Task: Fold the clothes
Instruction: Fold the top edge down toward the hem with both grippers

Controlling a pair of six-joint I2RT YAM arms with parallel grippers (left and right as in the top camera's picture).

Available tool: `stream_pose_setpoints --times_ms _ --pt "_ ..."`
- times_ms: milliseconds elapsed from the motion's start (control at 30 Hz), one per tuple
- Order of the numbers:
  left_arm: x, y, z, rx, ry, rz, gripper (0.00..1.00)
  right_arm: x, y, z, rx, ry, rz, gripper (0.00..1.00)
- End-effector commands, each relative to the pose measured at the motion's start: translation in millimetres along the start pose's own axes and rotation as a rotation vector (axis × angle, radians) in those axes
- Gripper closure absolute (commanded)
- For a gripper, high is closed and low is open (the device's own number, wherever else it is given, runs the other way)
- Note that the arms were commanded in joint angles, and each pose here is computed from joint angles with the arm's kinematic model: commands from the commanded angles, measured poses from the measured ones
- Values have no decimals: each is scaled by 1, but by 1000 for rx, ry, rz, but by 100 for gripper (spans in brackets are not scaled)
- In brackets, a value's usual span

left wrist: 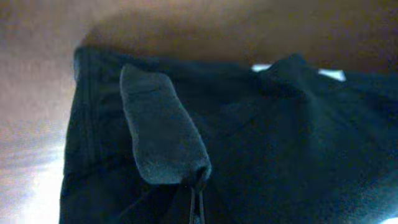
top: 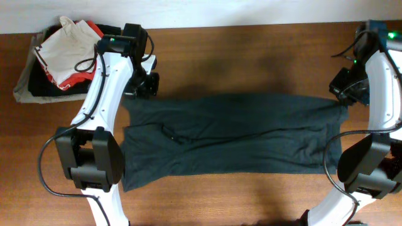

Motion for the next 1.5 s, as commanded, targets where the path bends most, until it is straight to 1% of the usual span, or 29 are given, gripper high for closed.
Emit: stream_pose_setpoints --times_ms 0,100,233,333,533,633,833,967,1167,1267,1300,1400,1433,1467 --pt "-1 -13 10 -6 44 29 100 -7 -11 -10 10 -60 15 96" --pt "-14 -26 11 13 47 84 100 -26 -19 -10 18 -77 56 96" --pt "-35 -49 14 26 57 174 100 -34 -22 -10 21 -82 67 96" --pt "-48 -67 14 30 55 240 100 -34 -17 -10 25 -89 46 96" --pt "-63 -92 17 33 67 328 100 -34 -7 -12 18 -106 -1 96" --pt "-64 -98 18 32 73 348 100 -34 -7 -12 49 -106 1 96" --pt "-63 -101 18 33 75 362 100 -33 -23 -19 130 -130 74 96" --pt "-65 -104 20 31 83 373 100 -33 -28 -21 136 -139 99 96" --pt "-76 -116 22 32 91 407 99 -53 -47 -25 159 -167 177 96" --pt "-81 -123 23 32 93 425 100 -65 -48 -23 157 -166 174 95" --pt "-82 -126 23 32 94 434 100 -66 -47 -22 156 -164 170 92" --pt "-86 -136 24 33 96 466 100 -68 -42 -20 150 -156 148 79" --pt "-87 -138 24 33 97 472 99 -68 -42 -20 150 -156 148 65" --pt "-87 -140 25 33 97 479 99 -68 -42 -20 150 -156 148 43"
Point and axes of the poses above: each gripper's point midway between its finger pads, its own x axis back along the fingers, its own z axis along the line the jaws close on, y = z × x, the point moved 1 cm from there along x, back along the fingers, and after that the axes turned 5 degrees about x, right-handed, at the moved point
